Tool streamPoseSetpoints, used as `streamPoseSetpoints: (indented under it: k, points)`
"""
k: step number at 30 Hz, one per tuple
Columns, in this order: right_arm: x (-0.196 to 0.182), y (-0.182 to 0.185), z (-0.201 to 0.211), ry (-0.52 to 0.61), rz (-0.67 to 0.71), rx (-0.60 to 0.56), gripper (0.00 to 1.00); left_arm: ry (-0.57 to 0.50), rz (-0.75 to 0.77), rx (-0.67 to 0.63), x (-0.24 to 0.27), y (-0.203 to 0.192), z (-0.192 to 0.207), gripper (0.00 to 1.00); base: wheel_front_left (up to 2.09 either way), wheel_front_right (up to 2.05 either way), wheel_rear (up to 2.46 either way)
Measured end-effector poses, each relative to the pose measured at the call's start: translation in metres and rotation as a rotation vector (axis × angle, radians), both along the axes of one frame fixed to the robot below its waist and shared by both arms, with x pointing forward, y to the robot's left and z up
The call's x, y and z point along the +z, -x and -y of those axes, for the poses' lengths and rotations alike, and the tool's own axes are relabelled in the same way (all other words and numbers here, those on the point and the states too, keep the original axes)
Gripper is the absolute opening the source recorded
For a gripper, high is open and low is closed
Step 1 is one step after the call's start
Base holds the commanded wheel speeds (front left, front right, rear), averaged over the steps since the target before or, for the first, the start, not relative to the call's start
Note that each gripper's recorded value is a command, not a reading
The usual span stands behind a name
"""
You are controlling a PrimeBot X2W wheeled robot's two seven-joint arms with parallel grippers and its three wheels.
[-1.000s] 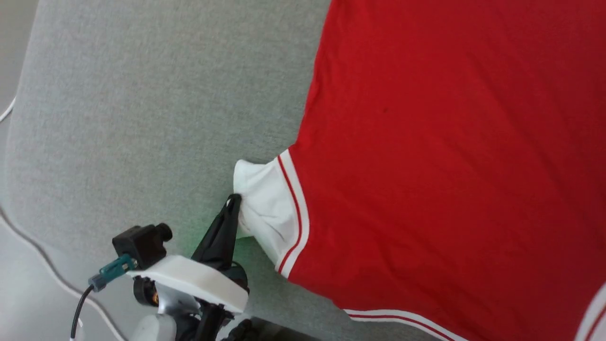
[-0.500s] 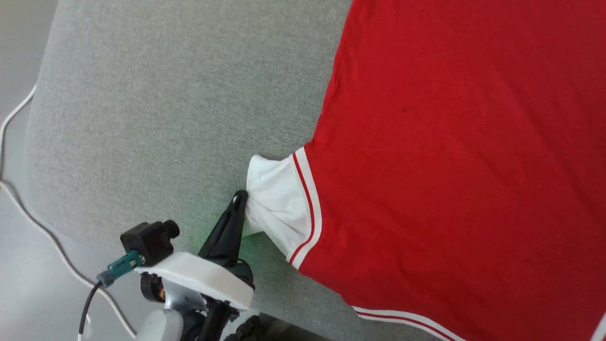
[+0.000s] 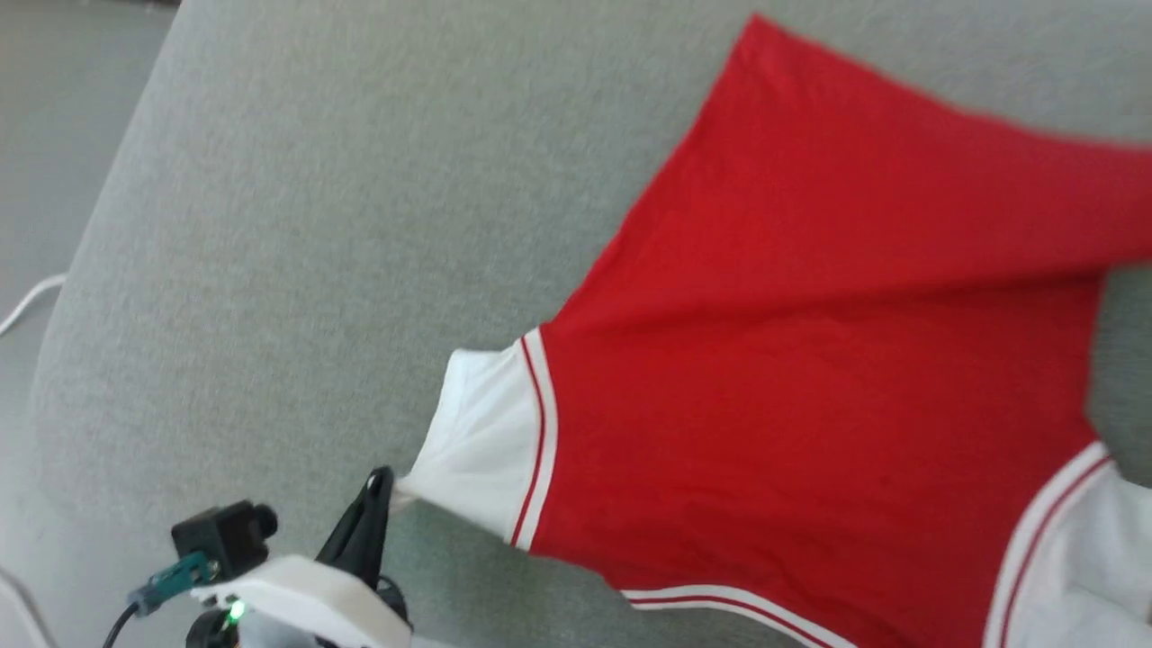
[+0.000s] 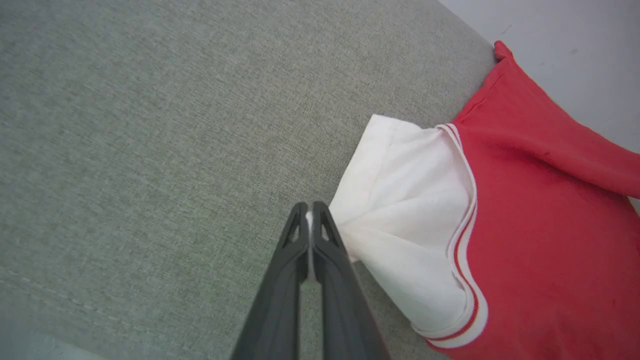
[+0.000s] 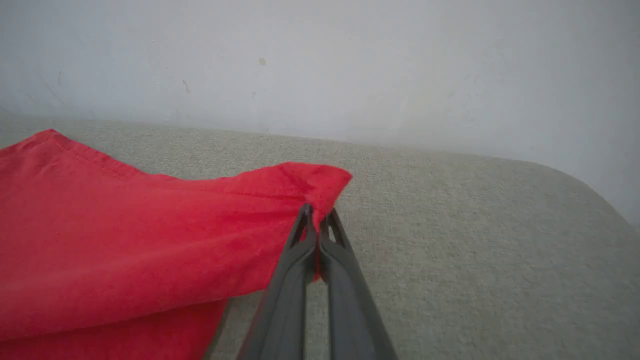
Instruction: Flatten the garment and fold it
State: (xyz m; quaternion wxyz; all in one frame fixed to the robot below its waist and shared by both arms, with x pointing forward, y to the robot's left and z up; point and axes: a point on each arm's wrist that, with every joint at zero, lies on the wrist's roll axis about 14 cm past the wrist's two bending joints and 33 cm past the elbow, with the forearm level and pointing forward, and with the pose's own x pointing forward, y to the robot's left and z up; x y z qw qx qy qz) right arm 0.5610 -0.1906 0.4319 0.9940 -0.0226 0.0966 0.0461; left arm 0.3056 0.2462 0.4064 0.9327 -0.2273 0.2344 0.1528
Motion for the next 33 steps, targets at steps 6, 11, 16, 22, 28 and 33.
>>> streamPoseSetpoints:
  k: [6,11,16,22,28,33]
  points:
    - [-0.005,0.074,0.045,-0.007,-0.138,-0.14,0.0,0.013,0.043,-0.032,0.017,0.009,0.007,0.0,0.0,0.0,0.0]
    - [-0.027,0.141,0.078,-0.025,-0.377,-0.26,0.0,0.016,0.088,-0.082,0.03,0.0,0.016,0.0,0.0,0.0,0.0]
    - [-0.054,0.201,0.094,-0.078,-0.632,-0.347,0.0,0.026,0.121,-0.127,0.038,-0.009,0.028,0.0,0.0,0.0,0.0]
    - [-0.067,0.234,0.092,-0.141,-0.781,-0.376,0.0,0.035,0.134,-0.154,0.041,-0.012,0.036,0.0,0.0,0.0,0.0]
    - [-0.058,0.224,0.091,-0.141,-0.697,-0.37,1.0,0.033,0.121,-0.158,0.039,-0.011,0.035,0.0,0.0,0.0,0.0]
    - [-0.025,0.186,0.092,-0.114,-0.436,-0.36,1.0,0.038,0.116,-0.148,0.038,-0.009,0.033,0.0,0.0,0.0,0.0]
